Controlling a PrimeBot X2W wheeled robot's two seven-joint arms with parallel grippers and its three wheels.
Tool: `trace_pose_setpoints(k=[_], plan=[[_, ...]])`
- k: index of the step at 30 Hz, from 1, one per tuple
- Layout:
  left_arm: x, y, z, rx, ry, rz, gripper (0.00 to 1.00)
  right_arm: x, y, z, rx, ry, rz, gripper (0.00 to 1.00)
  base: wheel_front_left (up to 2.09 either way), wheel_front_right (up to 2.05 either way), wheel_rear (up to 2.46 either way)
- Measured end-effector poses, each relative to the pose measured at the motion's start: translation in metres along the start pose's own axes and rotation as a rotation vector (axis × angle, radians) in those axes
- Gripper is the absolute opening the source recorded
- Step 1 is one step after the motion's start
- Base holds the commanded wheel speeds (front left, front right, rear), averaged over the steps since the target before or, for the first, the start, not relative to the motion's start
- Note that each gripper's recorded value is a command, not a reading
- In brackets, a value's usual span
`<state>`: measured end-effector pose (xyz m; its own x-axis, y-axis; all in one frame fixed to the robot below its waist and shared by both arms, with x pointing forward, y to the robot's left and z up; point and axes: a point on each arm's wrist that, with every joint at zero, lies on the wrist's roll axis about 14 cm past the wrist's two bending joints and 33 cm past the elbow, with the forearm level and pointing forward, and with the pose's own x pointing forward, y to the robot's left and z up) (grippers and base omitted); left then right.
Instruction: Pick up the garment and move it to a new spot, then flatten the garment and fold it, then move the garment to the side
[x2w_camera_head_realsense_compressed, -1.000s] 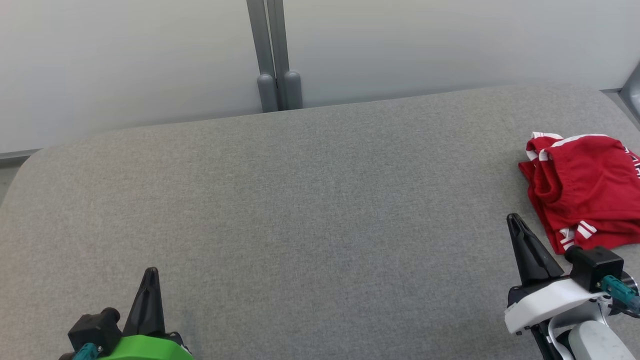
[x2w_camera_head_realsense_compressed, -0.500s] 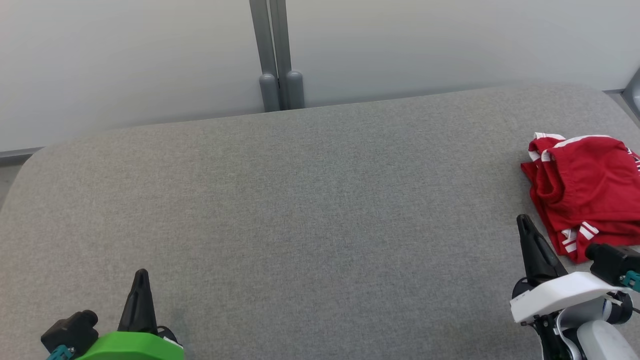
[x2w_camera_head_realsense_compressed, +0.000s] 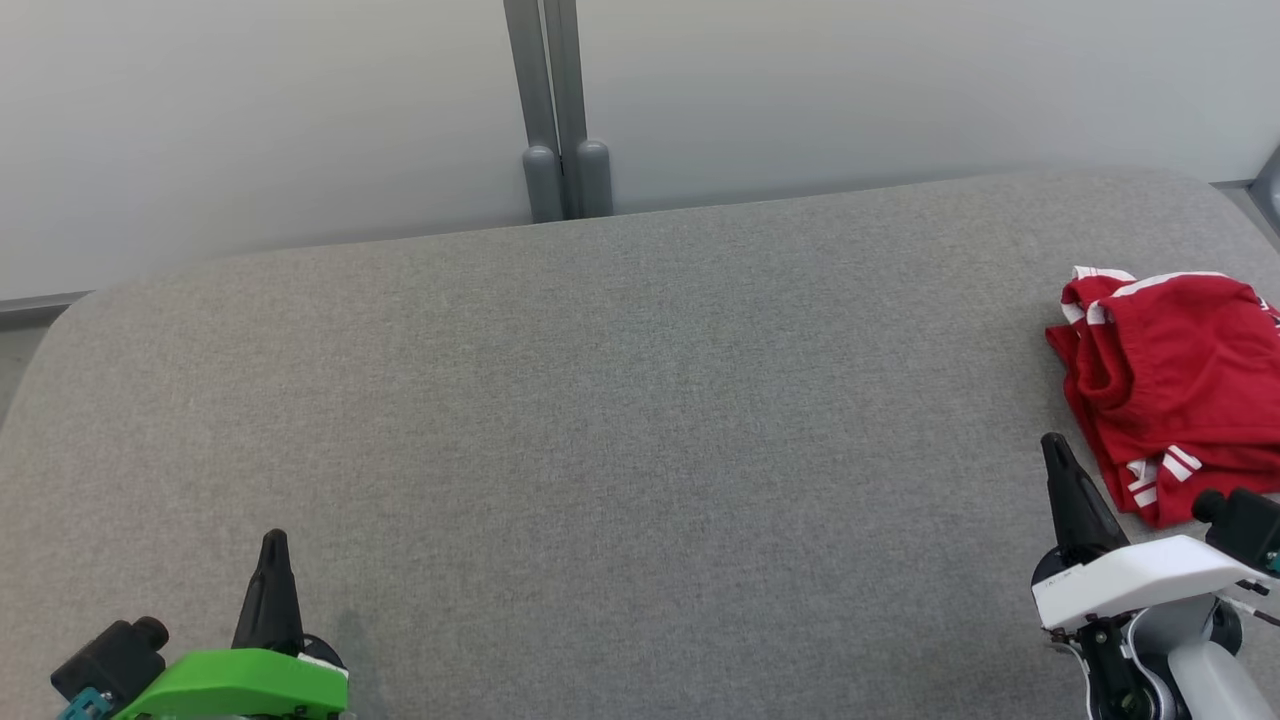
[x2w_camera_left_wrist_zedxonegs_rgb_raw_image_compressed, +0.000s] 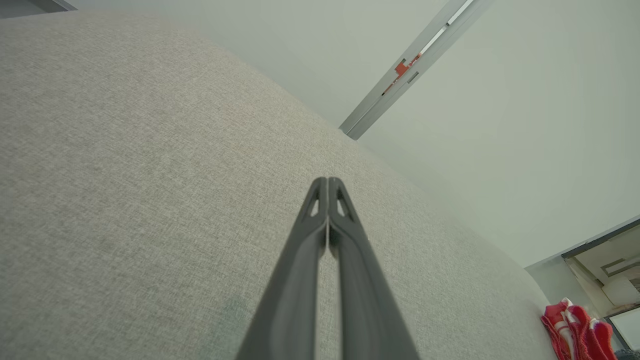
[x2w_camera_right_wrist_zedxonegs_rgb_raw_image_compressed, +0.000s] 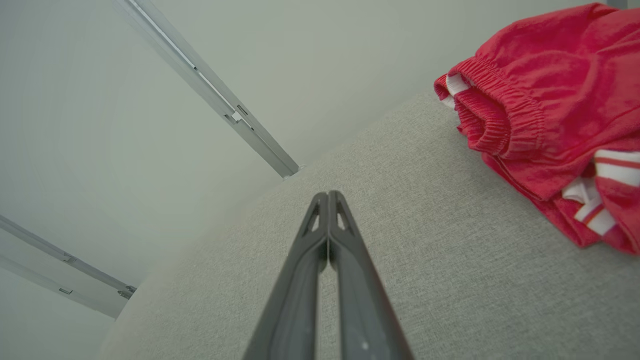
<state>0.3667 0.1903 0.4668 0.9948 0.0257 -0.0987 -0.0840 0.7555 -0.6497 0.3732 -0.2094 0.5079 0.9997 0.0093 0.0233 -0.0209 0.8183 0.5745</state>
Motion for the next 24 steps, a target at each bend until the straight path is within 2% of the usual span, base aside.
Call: trace_pose_setpoints(k=[24], plan=[[0.0067, -0.0027, 0.0087, -0.293, -0.001, 0.002, 0.00, 0.0042, -0.0032, -0.0032, 0.321, 0.007, -0.044, 0.00, 0.00, 0.00, 0.00]])
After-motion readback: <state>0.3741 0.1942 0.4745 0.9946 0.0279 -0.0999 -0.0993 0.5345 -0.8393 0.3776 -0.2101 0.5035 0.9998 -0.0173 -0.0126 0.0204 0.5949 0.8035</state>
